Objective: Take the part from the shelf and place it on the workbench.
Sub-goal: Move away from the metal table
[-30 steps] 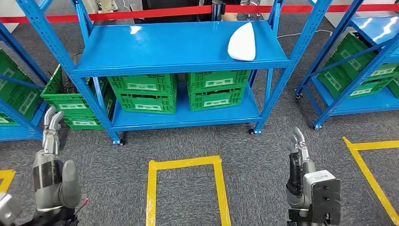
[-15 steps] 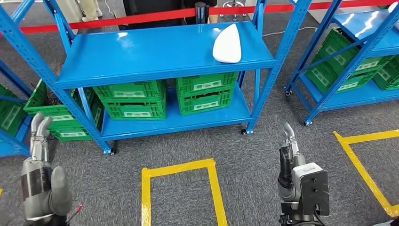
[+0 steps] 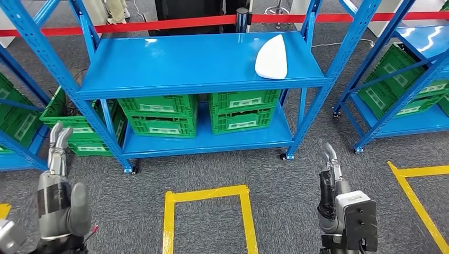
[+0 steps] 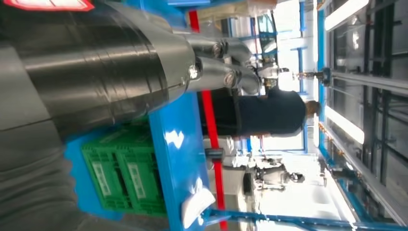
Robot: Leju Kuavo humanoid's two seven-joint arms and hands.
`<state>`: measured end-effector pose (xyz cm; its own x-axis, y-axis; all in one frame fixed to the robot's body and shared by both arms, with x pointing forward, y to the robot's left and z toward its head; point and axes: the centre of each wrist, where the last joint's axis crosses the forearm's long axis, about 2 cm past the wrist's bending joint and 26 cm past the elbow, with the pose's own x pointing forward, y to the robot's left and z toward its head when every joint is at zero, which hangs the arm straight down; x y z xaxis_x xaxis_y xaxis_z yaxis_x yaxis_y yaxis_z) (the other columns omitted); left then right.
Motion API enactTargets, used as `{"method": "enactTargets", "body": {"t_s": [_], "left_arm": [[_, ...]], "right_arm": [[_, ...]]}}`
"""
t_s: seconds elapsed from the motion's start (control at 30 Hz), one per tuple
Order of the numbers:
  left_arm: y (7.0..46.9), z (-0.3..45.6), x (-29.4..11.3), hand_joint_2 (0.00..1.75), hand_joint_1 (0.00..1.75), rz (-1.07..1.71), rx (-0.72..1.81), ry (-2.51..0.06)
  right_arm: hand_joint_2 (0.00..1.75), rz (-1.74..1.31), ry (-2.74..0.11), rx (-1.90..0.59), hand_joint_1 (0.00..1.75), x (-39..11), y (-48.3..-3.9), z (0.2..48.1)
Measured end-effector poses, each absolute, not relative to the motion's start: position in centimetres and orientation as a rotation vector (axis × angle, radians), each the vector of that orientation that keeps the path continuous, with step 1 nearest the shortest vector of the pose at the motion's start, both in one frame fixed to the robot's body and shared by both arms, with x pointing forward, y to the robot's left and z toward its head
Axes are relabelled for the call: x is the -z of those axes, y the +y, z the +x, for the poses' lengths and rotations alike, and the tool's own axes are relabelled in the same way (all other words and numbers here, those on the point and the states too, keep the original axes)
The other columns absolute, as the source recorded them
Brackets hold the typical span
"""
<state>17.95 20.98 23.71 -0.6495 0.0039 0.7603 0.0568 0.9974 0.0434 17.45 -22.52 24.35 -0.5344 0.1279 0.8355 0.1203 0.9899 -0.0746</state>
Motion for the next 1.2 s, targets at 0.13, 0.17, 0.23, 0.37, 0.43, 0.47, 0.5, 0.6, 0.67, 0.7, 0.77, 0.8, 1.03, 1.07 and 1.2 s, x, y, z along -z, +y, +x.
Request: {"method": "enactTargets", "body": {"t_s": [0.13,0.17,0.23,0.37,0.43,0.47,0.5,0.6,0.67,0.7,0.77,0.8,1.03,1.07,1.2], "left_arm": [[21.04,18.02,-23.77,0.00,0.00,-0.042,0.076,-2.280],[21.07,18.05,-23.80,0.00,0.00,-0.041,0.075,-2.282],[21.13,18.08,-23.77,0.00,0.00,-0.038,0.073,-2.280],[21.16,18.05,-23.59,0.00,0.00,-0.038,0.073,-2.276],[21.16,18.07,-23.55,0.00,0.00,-0.039,0.074,-2.280],[21.15,18.09,-23.54,0.00,0.00,-0.040,0.074,-2.282],[21.15,18.09,-23.53,0.00,0.00,-0.041,0.075,-2.283],[21.13,18.10,-23.52,0.00,0.00,-0.044,0.074,-2.283],[21.12,18.12,-23.54,0.00,0.00,-0.045,0.074,-2.283],[21.10,18.11,-23.54,0.00,0.00,-0.046,0.074,-2.283],[21.10,18.10,-23.50,0.00,0.00,-0.047,0.076,-2.283],[21.09,18.09,-23.48,0.00,0.00,-0.048,0.077,-2.282],[21.07,18.18,-23.38,0.00,0.00,-0.053,0.076,-2.271],[21.07,18.19,-23.36,0.00,0.00,-0.054,0.076,-2.269],[21.08,18.27,-23.39,0.00,0.00,-0.057,0.074,-2.263]], "right_arm": [[0.00,-0.174,-2.140,-0.009,0.00,-24.37,-22.49,17.44],[0.00,-0.174,-2.142,-0.008,0.00,-24.41,-22.48,17.46],[0.00,-0.173,-2.142,-0.006,0.00,-24.43,-22.45,17.47],[0.00,-0.173,-2.136,-0.005,0.00,-24.30,-22.41,17.41],[0.00,-0.173,-2.137,-0.005,0.00,-24.27,-22.39,17.41],[0.00,-0.173,-2.138,-0.004,0.00,-24.26,-22.38,17.40],[0.00,-0.173,-2.140,-0.004,0.00,-24.25,-22.38,17.40],[0.00,-0.173,-2.142,-0.003,0.00,-24.25,-22.37,17.40],[0.00,-0.173,-2.144,-0.004,0.00,-24.28,-22.37,17.42],[0.00,-0.174,-2.145,-0.005,0.00,-24.28,-22.37,17.41],[0.00,-0.175,-2.143,-0.006,0.00,-24.22,-22.37,17.37],[0.00,-0.175,-2.141,-0.006,0.00,-24.17,-22.37,17.33],[0.00,-0.176,-2.131,-0.006,0.00,-24.09,-22.37,17.33],[0.00,-0.176,-2.129,-0.006,0.00,-24.08,-22.37,17.33],[0.00,-0.175,-2.133,-0.004,0.00,-24.18,-22.36,17.34]]}}
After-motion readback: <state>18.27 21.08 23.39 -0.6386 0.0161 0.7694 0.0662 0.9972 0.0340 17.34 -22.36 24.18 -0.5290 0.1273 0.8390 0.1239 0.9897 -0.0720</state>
